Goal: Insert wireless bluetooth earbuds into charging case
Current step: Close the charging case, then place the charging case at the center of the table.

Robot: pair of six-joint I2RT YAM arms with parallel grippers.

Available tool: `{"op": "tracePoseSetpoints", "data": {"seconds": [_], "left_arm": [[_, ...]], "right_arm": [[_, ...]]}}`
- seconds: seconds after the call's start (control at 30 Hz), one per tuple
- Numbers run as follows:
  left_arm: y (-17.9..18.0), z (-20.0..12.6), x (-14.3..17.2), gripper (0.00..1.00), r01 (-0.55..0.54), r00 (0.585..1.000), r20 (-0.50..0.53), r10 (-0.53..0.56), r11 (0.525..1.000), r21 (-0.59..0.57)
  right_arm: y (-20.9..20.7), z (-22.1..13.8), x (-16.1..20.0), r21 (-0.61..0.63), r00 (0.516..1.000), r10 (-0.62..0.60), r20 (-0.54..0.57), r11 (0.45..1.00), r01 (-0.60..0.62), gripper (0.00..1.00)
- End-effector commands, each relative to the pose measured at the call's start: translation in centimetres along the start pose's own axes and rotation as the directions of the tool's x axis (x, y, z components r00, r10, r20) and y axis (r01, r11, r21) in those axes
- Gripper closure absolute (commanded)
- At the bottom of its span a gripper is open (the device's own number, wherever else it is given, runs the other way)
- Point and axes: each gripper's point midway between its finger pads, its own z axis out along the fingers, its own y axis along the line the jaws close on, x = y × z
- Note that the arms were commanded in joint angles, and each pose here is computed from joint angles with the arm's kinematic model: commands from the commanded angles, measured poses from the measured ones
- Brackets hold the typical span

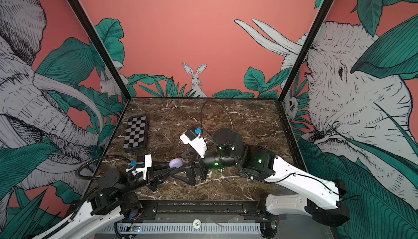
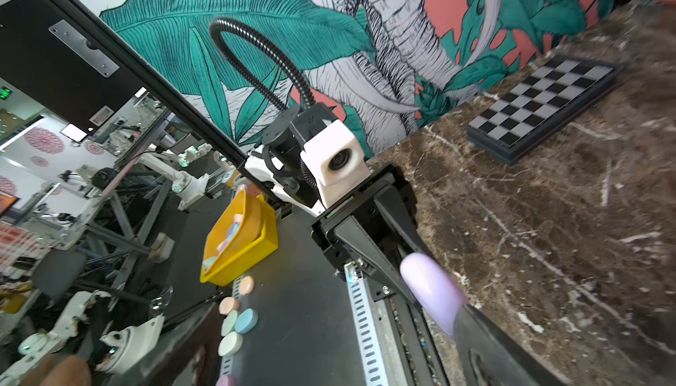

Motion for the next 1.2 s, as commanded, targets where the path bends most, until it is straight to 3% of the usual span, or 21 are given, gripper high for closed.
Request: {"op": "tracePoseSetpoints", "data": {"seconds": [0.0,0.13,0.27,0.43,0.5,0.6,0.7,0.8,0.83,0.93,1.17], "left_arm": [[0.6,0.1,0.2,1.00,0.034,0.999,0.003,-0.034,0.999,-0.031],[3.2,-0.1,0.8,1.00,0.105,0.994,-0.022,-0.111,0.978,-0.183],[7.0,-0.6,2.1,1.00,0.211,0.966,-0.046,-0.253,0.884,-0.418],[10.3,-0.2,6.0,1.00,0.199,0.912,-0.172,-0.373,0.768,-0.608],[10.8,0.7,8.2,1.00,0.209,0.869,-0.239,-0.434,0.757,-0.619],[12.6,1.9,11.0,1.00,0.350,0.786,-0.213,-0.580,0.701,-0.621],[14.7,1.8,12.4,1.00,0.344,0.757,-0.216,-0.616,0.658,-0.669],[15.6,2.2,13.6,1.00,0.297,0.730,-0.273,-0.626,0.651,-0.699],[16.7,2.0,14.0,1.00,0.315,0.715,-0.253,-0.652,0.623,-0.716],[17.9,2.9,16.0,1.00,0.372,0.664,-0.251,-0.705,0.602,-0.706],[19.5,4.5,18.9,1.00,0.390,0.603,-0.301,-0.739,0.602,-0.697]], "right_arm": [[-1.9,-0.8,-1.3,0.133,0.998,-0.049,0.036,0.990,0.044,0.02],[-6.2,-2.9,-2.3,0.382,0.995,-0.048,0.083,0.924,0.012,0.02],[-10.4,-4.6,-2.0,0.573,0.996,-0.014,0.092,0.819,-0.042,0.02],[-14.7,-5.2,-0.2,0.696,0.994,0.047,0.101,0.710,-0.104,0.02],[-16.7,-5.5,1.0,0.736,0.989,0.101,0.108,0.661,-0.148,0.02],[-19.8,-5.9,3.8,0.773,0.969,0.214,0.125,0.591,-0.230,0.02],[-21.8,-6.8,6.0,0.802,0.951,0.275,0.145,0.530,-0.275,0.02],[-22.8,-7.0,7.8,0.811,0.942,0.305,0.140,0.511,-0.286,0.02],[-23.2,-7.0,8.4,0.813,0.939,0.317,0.136,0.505,-0.289,0.02],[-24.1,-6.6,10.2,0.816,0.925,0.357,0.131,0.491,-0.305,0.02],[-24.9,-6.4,11.8,0.821,0.913,0.389,0.123,0.477,-0.314,0.02]]}}
